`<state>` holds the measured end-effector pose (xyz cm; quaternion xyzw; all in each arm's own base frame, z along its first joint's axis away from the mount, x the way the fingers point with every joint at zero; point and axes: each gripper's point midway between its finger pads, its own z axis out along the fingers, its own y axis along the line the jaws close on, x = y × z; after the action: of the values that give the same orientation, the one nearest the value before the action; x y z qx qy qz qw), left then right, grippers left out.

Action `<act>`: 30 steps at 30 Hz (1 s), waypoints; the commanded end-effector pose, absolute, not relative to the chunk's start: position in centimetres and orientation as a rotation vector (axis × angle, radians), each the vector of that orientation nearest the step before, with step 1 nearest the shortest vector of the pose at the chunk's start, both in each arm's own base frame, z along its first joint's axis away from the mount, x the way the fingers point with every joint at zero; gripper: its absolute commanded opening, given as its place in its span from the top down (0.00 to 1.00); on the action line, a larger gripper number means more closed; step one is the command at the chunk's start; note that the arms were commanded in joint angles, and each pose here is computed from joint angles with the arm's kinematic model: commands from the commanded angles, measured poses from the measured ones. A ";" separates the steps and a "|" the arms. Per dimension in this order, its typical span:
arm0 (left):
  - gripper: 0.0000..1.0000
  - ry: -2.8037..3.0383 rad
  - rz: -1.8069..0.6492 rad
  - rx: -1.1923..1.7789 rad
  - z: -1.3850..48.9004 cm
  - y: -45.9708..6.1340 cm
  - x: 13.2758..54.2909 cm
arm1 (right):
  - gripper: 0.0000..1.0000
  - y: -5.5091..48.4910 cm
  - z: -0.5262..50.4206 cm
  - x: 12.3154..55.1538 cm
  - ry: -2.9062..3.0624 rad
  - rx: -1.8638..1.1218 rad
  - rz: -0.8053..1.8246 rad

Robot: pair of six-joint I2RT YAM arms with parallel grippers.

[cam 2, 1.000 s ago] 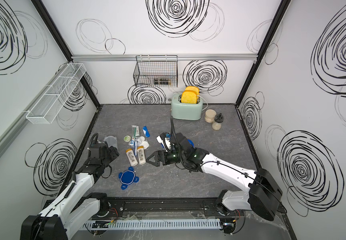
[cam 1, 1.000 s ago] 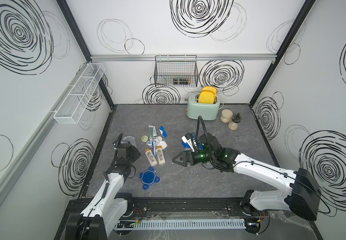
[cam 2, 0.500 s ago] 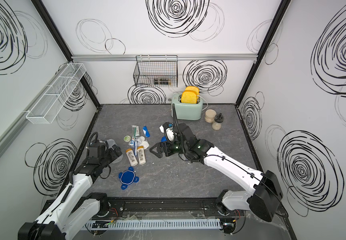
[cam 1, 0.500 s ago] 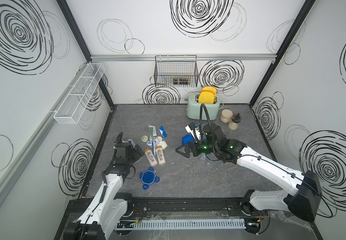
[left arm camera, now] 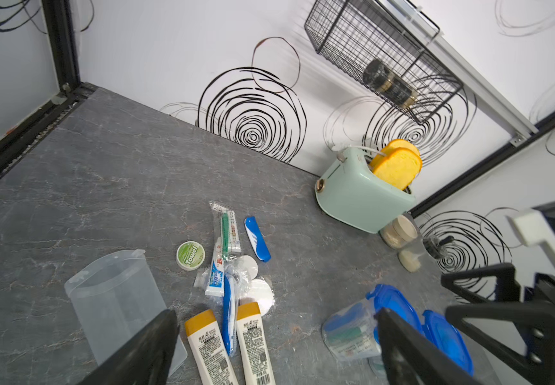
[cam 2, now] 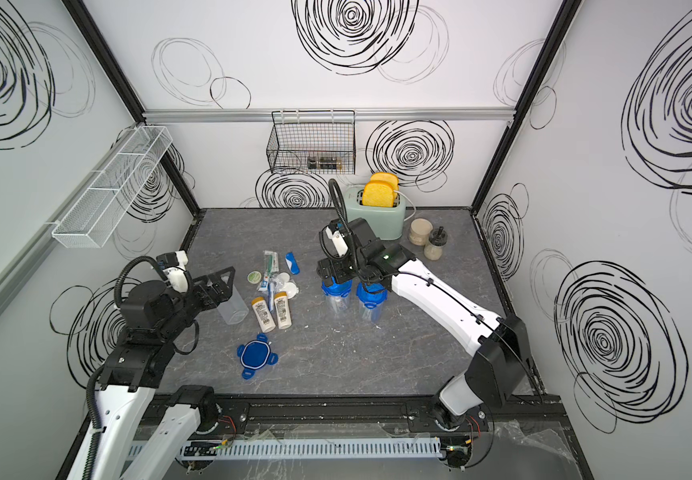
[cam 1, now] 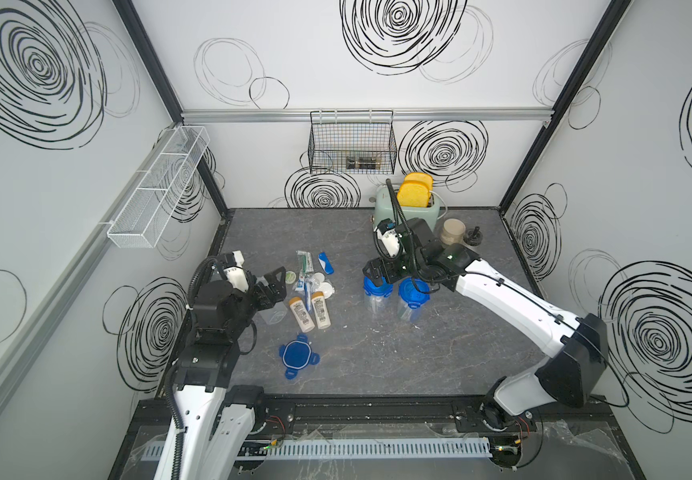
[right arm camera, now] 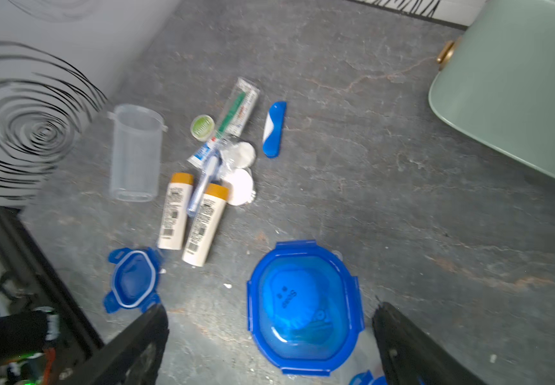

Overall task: Take out toiletry kits
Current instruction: Move the container to the center of the board.

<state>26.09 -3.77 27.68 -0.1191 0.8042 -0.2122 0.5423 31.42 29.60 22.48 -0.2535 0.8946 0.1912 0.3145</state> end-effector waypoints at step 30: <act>0.04 1.900 -0.544 -0.178 26.3 -5.4 25.1 | 0.02 29.5 14.6 31.6 2.720 -0.361 0.267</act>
<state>24.79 -5.20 25.79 -0.0859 0.8101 -0.2287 0.5330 32.78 30.07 14.24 -0.1429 0.9641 0.1035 0.1983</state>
